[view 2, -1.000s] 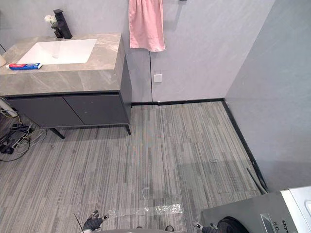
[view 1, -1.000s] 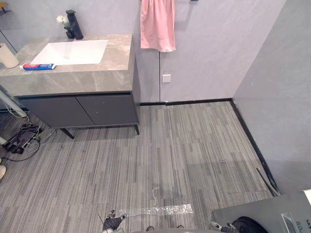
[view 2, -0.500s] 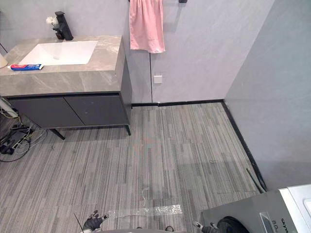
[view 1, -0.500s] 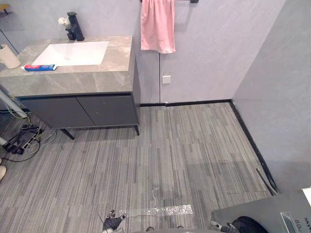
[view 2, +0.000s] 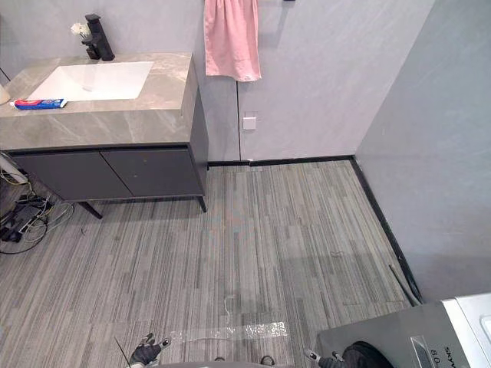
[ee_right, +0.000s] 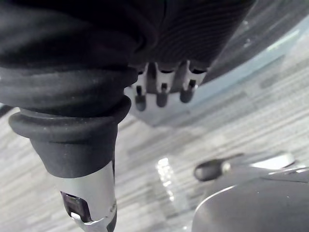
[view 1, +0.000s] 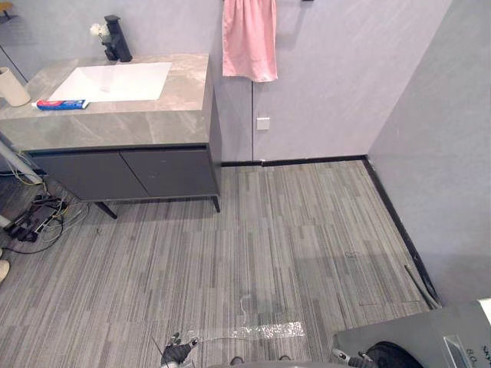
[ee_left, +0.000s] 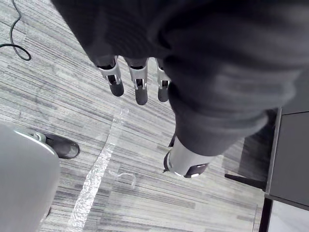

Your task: Organize washtable

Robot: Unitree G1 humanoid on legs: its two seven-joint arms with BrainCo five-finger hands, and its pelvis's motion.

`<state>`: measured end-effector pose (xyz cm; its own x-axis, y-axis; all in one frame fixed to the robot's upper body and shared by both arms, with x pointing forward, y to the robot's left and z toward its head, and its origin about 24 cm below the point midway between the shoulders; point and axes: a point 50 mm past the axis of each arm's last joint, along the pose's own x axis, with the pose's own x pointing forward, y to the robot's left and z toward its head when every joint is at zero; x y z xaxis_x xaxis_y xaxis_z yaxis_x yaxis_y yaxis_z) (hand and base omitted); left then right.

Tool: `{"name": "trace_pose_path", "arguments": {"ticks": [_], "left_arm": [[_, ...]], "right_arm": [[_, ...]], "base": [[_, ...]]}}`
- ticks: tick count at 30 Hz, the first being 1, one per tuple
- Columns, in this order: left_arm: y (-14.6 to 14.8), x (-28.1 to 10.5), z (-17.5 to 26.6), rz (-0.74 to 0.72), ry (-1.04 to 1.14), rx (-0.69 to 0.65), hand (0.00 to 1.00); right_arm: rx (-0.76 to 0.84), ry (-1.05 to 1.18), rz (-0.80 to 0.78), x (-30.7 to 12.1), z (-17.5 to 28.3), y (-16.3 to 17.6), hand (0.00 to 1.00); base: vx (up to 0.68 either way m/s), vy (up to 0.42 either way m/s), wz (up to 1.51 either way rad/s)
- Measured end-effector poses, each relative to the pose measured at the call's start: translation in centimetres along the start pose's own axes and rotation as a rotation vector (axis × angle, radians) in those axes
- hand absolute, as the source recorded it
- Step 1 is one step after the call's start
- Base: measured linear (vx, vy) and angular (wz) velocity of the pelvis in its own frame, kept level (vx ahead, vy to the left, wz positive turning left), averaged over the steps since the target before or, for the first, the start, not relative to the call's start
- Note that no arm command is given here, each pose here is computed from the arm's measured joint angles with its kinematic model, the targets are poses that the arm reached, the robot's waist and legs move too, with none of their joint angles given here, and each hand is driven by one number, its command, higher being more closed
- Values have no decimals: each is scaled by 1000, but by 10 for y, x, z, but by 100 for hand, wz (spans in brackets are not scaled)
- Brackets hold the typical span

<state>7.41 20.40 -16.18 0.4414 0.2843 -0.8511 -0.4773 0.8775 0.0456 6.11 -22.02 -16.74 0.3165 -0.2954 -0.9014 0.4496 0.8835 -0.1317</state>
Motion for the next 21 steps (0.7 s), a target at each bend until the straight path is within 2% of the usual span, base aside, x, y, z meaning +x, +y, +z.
{"name": "trace_pose_path", "arguments": {"ticks": [4, 6, 12, 15, 17, 21], "left_arm": [[15, 0, 3, 84, -13, -140, 0], [19, -1, 5, 116, -35, -214, 0], [17, -6, -5, 120, -26, -249, 0], [14, -10, -16, 119, 3, -263, 0], [19, -13, -23, 137, 19, -277, 0], [23, -8, -10, 135, -11, -259, 0]], "right_arm": [[41, -25, 21, -1, 3, 11, 0], [2, -47, 38, -2, 4, 13, 0], [-66, -82, 49, -2, 14, 12, 0], [-67, -97, 52, -1, 20, 13, 0], [-52, -67, 68, -3, 10, 18, 0], [13, -56, 115, -7, 2, 35, 0]], "base": [[-37, -48, 4], [-64, -88, 1], [182, 71, -20], [434, 323, -37], [443, 351, -56], [623, 325, -30]]}}
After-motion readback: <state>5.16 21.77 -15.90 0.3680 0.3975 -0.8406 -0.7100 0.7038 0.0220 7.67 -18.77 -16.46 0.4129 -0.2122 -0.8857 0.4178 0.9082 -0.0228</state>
